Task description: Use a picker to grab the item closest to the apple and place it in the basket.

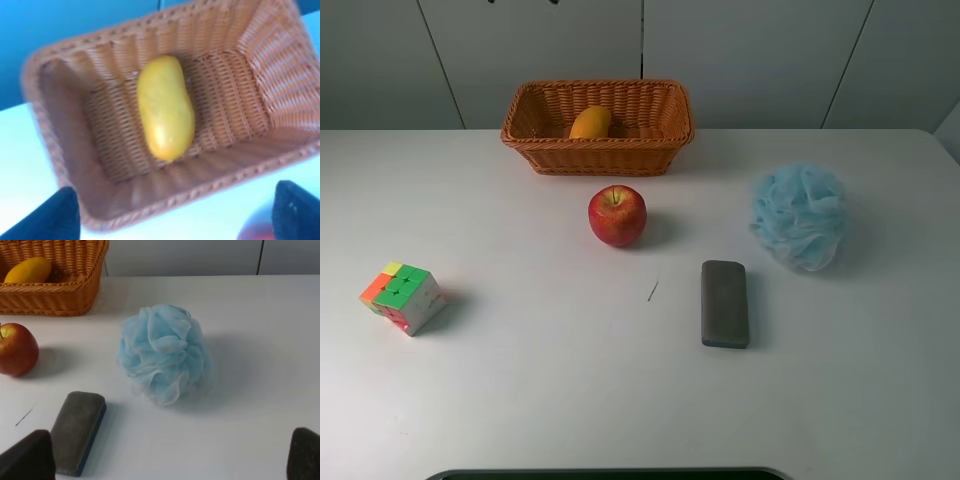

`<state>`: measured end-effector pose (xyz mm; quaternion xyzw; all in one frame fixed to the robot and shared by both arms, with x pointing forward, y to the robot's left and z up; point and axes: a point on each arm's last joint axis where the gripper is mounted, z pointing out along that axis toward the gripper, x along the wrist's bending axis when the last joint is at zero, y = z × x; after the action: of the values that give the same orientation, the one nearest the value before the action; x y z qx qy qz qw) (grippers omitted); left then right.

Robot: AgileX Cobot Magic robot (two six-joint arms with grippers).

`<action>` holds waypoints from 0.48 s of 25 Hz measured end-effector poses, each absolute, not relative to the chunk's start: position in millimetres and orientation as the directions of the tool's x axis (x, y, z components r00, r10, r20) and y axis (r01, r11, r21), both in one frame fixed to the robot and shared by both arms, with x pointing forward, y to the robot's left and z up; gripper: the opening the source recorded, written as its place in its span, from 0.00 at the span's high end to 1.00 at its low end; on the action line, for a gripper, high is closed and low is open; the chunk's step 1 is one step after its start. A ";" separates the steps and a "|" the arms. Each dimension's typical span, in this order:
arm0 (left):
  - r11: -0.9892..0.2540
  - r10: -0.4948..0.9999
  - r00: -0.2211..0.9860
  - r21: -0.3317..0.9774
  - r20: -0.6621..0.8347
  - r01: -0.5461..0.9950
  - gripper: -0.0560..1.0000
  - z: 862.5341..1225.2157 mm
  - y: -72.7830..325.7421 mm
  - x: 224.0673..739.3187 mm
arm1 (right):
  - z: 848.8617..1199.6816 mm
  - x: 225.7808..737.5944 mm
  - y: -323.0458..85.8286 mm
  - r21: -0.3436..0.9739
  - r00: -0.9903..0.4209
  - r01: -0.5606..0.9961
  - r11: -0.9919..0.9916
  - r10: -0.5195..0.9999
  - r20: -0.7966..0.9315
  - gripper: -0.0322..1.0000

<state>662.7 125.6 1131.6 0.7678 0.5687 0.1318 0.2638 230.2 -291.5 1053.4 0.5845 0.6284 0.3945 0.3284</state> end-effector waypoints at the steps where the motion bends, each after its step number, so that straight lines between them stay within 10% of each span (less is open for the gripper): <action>1: -0.219 0.943 0.320 0.559 -0.088 0.800 0.25 1142.2 131.6 649.9 | 1053.4 230.2 -291.5 0.880 -0.101 0.476 0.005 0.994 0.048 0.29; 12: -0.284 0.938 0.347 0.592 0.008 0.754 0.25 1193.0 220.4 446.4 | 1053.4 230.2 -291.5 0.880 -0.101 0.476 0.005 0.994 0.048 0.29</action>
<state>446.4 220.4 1193.0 0.7807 0.5418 0.1810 0.2535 230.2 -291.5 1053.4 0.5845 0.6284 0.3945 0.3284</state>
